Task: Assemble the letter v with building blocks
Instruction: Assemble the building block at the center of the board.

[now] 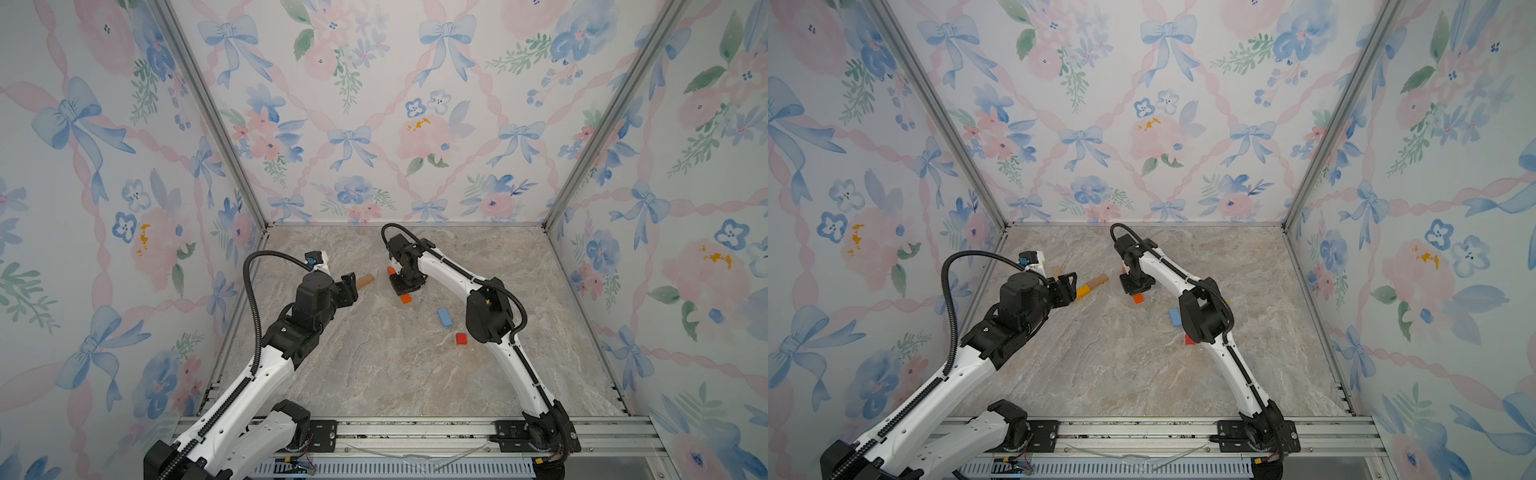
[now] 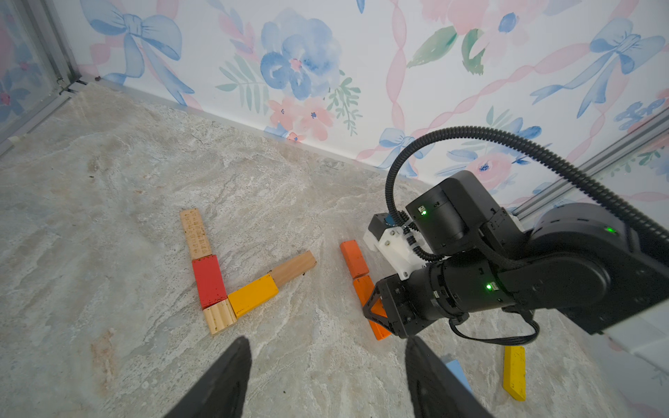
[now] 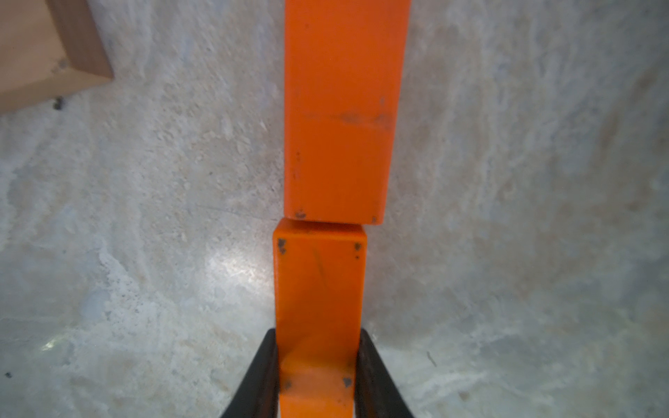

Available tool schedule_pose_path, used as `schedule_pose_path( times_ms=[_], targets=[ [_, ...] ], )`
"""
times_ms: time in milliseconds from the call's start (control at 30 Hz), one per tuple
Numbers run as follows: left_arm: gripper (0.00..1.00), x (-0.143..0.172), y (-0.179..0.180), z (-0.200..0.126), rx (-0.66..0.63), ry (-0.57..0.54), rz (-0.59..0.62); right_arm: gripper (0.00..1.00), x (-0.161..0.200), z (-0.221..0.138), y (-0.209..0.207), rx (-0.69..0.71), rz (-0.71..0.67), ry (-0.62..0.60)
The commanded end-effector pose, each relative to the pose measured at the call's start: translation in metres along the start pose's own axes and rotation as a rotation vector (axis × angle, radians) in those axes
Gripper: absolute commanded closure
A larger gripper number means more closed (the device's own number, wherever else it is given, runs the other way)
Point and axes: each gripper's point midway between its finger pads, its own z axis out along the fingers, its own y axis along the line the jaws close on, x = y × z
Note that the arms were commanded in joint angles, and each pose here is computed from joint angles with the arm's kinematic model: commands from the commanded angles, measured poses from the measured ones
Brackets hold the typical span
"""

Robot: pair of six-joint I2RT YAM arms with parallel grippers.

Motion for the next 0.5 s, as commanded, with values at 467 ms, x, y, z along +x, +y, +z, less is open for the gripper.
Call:
schedule_pose_path(
  times_ms=[467],
  targets=[
    [0.31,0.0045,0.0082,0.0005,-0.026,0.007,-0.013,0.92,0.0052,0.0181,-0.0143,0.022,0.033,0.052]
  ],
)
